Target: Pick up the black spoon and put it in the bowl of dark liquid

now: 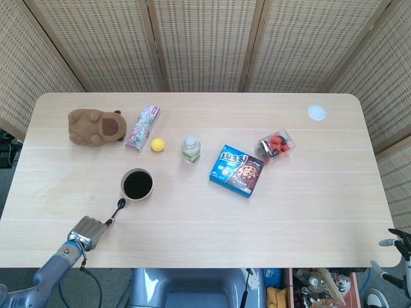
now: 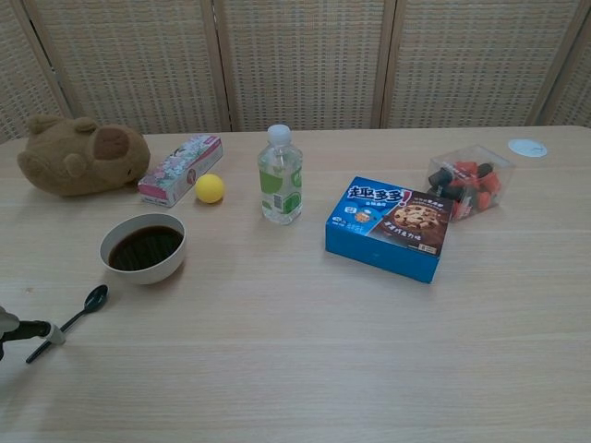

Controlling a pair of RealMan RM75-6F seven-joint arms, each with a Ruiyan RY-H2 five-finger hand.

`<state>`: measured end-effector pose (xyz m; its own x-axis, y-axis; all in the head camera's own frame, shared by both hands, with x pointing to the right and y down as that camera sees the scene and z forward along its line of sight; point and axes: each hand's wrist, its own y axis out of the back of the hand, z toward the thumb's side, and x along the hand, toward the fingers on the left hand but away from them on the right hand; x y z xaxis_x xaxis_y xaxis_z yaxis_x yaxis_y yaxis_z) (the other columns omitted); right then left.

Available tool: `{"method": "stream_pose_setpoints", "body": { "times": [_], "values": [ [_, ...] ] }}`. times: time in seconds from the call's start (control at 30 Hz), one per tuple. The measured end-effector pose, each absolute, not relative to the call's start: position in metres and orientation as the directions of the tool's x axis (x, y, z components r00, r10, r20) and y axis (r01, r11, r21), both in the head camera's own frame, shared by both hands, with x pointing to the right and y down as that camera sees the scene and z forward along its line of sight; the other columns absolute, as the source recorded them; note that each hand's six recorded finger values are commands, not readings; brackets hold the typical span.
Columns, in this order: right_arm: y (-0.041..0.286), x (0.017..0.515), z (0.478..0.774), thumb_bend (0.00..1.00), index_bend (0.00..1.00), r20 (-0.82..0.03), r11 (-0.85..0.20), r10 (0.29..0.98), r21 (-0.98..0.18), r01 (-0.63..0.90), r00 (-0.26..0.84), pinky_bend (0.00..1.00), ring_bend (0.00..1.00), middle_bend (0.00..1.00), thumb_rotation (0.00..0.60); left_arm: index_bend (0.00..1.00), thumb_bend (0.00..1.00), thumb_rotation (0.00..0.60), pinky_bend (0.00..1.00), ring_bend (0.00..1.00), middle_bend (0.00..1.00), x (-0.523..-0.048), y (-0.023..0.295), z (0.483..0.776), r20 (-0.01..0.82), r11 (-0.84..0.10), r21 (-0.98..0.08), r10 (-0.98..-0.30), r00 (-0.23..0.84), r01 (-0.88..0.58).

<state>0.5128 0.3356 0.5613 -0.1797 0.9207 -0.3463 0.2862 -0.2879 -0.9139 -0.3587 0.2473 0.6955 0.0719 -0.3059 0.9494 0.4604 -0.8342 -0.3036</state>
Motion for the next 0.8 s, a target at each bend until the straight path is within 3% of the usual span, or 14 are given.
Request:
{"method": "stream_pose_setpoints", "body": {
  "times": [0.8],
  "values": [
    [0.338,0.514,0.558,0.30,0.47,-0.340,-0.281,0.921,-0.917,0.282,-0.191,0.31,0.22,0.34,0.600,0.09,0.88,0.600,0.48,0.47,0.65,-0.388,0.203,0.703,0.930,-0.860,-0.327,-0.366,-0.027,0.392]
  ]
}}
